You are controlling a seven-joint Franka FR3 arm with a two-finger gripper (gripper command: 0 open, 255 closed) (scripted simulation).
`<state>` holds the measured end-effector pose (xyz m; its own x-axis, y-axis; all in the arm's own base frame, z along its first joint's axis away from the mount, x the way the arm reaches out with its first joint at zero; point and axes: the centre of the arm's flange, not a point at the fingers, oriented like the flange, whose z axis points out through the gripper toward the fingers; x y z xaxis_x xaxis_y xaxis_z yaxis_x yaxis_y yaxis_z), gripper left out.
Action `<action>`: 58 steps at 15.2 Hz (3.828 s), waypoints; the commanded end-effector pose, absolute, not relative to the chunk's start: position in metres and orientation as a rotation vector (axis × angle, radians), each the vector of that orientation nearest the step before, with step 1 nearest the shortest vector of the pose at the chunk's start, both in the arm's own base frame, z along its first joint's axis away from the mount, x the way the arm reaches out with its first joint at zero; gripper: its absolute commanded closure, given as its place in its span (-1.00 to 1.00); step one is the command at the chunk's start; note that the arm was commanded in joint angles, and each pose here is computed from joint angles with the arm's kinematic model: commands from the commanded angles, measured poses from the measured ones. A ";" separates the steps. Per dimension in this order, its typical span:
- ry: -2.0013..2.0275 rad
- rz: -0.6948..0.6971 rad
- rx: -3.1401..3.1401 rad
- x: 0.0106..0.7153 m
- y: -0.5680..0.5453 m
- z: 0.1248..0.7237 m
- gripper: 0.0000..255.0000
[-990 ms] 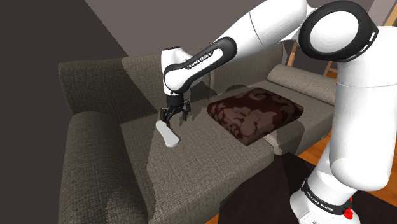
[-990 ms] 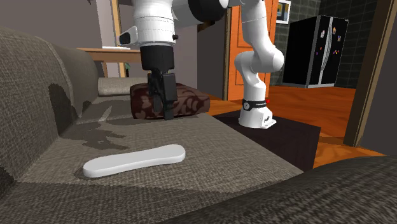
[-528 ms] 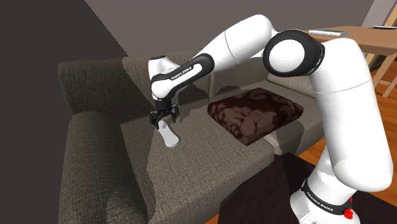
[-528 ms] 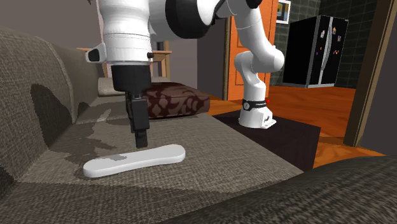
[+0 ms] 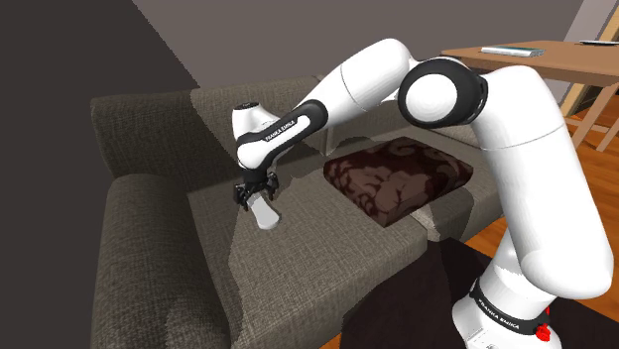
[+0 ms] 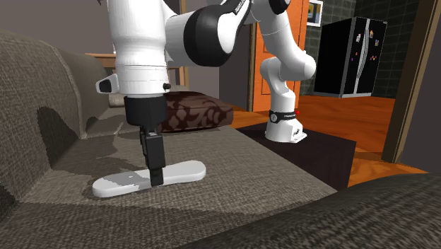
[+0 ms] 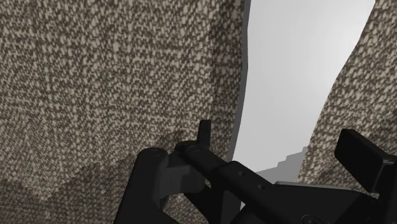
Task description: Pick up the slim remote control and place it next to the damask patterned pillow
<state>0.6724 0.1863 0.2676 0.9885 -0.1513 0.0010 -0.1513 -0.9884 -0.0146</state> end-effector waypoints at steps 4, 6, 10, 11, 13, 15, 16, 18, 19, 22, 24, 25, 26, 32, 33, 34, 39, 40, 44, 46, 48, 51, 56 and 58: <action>0.237 -0.004 -3.118 0.673 0.186 0.265 -1.00; 0.237 -0.004 -3.118 0.673 0.186 0.266 -1.00; 0.237 -0.004 -3.118 0.673 0.186 0.266 1.00; 0.237 -0.004 -3.118 0.673 0.186 0.266 1.00; 0.237 -0.004 -3.118 0.673 0.186 0.266 1.00; 0.237 -0.004 -3.118 0.673 0.186 0.266 1.00; 0.237 -0.004 -3.118 0.673 0.186 0.266 1.00; 0.237 -0.004 -3.118 0.673 0.186 0.271 1.00; 0.237 -0.004 -3.118 0.673 0.186 0.276 1.00; 0.237 -0.004 -3.118 0.673 0.186 0.292 1.00; 0.237 -0.004 -3.118 0.673 0.186 0.302 1.00; 0.237 -0.004 -3.118 0.673 0.186 0.308 1.00; 0.237 -0.004 -3.118 0.673 0.186 0.313 1.00; 0.237 -0.004 -3.118 0.673 0.186 0.345 1.00; 0.237 -0.004 -3.118 0.673 0.186 0.350 1.00; 0.237 -0.004 -3.118 0.673 0.186 0.355 1.00; 0.237 -0.004 -3.118 0.673 0.186 0.382 1.00; 0.237 -0.004 -3.118 0.673 0.186 0.387 1.00; 0.237 -0.004 -3.118 0.673 0.186 0.408 1.00; 0.237 -0.004 -3.118 0.673 0.186 0.419 1.00; 0.237 -0.004 -3.118 0.673 0.186 0.429 1.00; 0.237 -0.004 -3.118 0.673 0.186 0.445 1.00; 0.237 -0.004 -3.118 0.673 0.186 0.467 1.00; 0.237 -0.004 -3.118 0.670 0.160 0.467 1.00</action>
<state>0.6706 0.1703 0.4661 0.9885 -0.1514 0.0011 -0.1514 -0.9884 -0.0147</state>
